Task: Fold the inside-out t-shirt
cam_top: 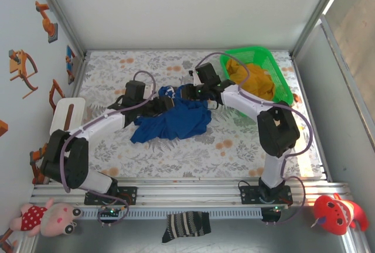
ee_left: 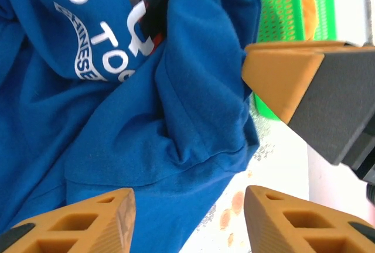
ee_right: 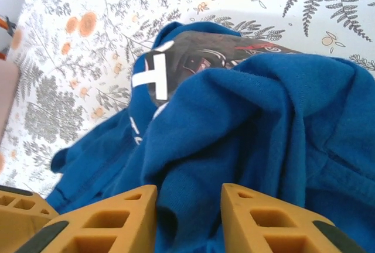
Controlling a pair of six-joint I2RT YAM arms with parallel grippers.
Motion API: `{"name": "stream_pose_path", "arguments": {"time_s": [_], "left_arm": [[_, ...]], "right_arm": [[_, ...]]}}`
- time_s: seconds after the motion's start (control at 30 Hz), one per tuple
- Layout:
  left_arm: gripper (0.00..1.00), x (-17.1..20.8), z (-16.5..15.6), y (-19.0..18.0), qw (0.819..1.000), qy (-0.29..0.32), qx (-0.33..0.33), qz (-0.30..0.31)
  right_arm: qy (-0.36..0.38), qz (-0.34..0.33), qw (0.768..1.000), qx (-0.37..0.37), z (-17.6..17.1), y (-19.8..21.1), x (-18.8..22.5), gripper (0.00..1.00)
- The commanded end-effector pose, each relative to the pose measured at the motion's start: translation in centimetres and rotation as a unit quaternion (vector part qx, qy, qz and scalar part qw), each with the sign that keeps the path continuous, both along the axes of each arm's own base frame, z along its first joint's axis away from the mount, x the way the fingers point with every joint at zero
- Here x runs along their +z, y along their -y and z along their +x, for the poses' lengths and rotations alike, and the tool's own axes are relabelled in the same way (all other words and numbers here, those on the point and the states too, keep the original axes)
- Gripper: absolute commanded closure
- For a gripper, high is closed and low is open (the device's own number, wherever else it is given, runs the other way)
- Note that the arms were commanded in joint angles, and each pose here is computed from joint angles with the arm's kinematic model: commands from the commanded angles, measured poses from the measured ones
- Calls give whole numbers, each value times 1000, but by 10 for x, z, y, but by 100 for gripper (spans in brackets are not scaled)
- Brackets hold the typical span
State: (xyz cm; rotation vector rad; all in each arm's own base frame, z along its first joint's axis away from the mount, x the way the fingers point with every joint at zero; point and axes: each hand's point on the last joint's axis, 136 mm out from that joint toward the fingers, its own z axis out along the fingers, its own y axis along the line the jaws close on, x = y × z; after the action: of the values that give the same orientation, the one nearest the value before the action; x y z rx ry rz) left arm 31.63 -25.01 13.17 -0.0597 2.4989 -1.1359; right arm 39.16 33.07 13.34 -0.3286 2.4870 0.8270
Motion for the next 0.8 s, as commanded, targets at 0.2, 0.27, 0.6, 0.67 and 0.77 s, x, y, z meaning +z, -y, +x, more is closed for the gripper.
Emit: {"name": "stream_pose_path", "arguments": {"time_s": [0.2,0.27,0.6,0.67,0.77], "left_arm": [[50,-48,-2,20,999,-26,-35,29],[79,-58,3,19,998,-34,-28,37],[100,-69,33,-35,991,-67,49,102],[100,-68,39,-44,991,-69,54,100],[100,-65,45,-52,992,-66,52,99]], "right_arm": [[22,15,1000,7,0,-4,37,100],[40,31,999,14,-5,-4,62,100],[122,146,980,57,-52,15,203,100],[136,168,974,63,-61,19,223,100],[133,196,970,63,-64,21,230,100]]}}
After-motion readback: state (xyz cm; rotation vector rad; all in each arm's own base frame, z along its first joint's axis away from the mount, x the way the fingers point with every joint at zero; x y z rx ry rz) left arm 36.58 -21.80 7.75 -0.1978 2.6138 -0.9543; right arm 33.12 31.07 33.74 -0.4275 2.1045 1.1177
